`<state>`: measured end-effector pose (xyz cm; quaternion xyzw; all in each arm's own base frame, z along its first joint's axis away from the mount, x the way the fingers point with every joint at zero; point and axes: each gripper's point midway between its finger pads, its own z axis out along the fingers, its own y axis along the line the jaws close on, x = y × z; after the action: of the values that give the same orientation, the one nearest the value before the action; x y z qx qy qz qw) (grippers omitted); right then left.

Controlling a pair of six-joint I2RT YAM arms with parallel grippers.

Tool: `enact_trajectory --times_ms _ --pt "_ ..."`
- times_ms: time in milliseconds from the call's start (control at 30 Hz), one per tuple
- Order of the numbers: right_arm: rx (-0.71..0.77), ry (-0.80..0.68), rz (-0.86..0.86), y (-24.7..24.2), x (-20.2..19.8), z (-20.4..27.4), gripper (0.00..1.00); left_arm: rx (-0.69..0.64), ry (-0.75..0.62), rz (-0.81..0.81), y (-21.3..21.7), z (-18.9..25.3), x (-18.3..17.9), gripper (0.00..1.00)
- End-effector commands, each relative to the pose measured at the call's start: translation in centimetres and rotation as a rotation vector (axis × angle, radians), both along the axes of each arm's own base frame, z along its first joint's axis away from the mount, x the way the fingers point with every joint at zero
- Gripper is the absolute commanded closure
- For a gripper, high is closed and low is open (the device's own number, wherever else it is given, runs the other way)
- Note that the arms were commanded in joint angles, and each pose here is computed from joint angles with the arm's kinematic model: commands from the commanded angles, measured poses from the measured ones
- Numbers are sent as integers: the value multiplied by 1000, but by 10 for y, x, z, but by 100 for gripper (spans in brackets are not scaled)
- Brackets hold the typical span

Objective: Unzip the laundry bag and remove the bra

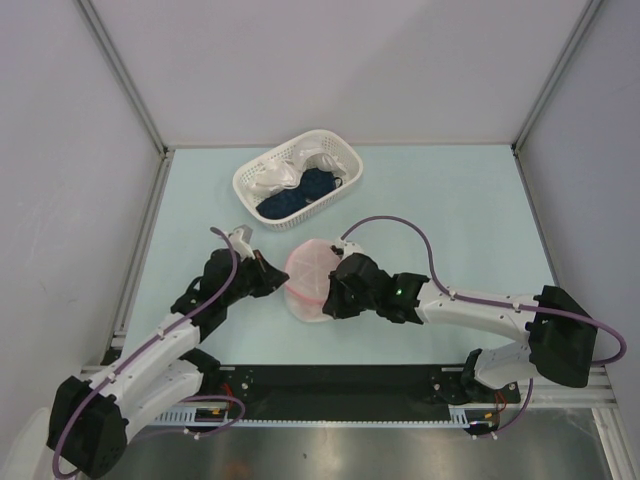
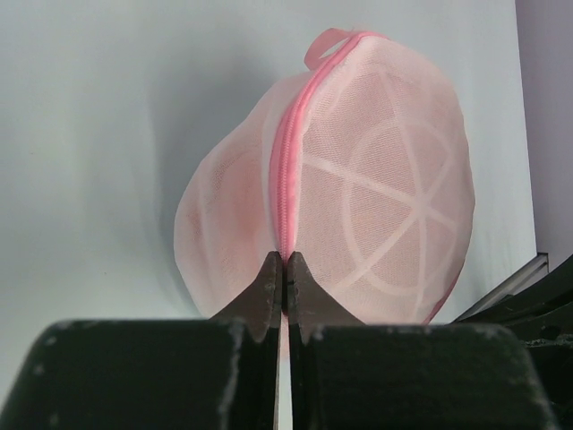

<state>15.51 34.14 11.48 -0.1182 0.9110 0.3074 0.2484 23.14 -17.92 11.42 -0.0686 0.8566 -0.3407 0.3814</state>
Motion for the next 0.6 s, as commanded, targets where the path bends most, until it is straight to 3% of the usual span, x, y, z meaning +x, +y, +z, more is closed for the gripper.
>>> enact_trajectory --times_ms 0,33,133,167,267,367,567 --pt "31 -17 -3 8 3 10 100 21 -95 13 -1 27 20 100" --pt "35 -16 4 10 2 11 100 23 -100 10 -1 29 21 100" --pt "61 -10 35 25 -2 14 100 30 -105 -12 -5 34 24 76" --pt "75 -11 54 31 -5 17 100 30 -114 -14 -6 38 26 56" --pt "84 -17 79 47 -5 18 100 34 -116 -16 -5 40 25 31" --pt "95 -32 93 61 -1 22 100 38 -117 -1 0 40 21 26" --pt "151 -47 164 93 2 37 100 45 -102 28 11 31 9 26"
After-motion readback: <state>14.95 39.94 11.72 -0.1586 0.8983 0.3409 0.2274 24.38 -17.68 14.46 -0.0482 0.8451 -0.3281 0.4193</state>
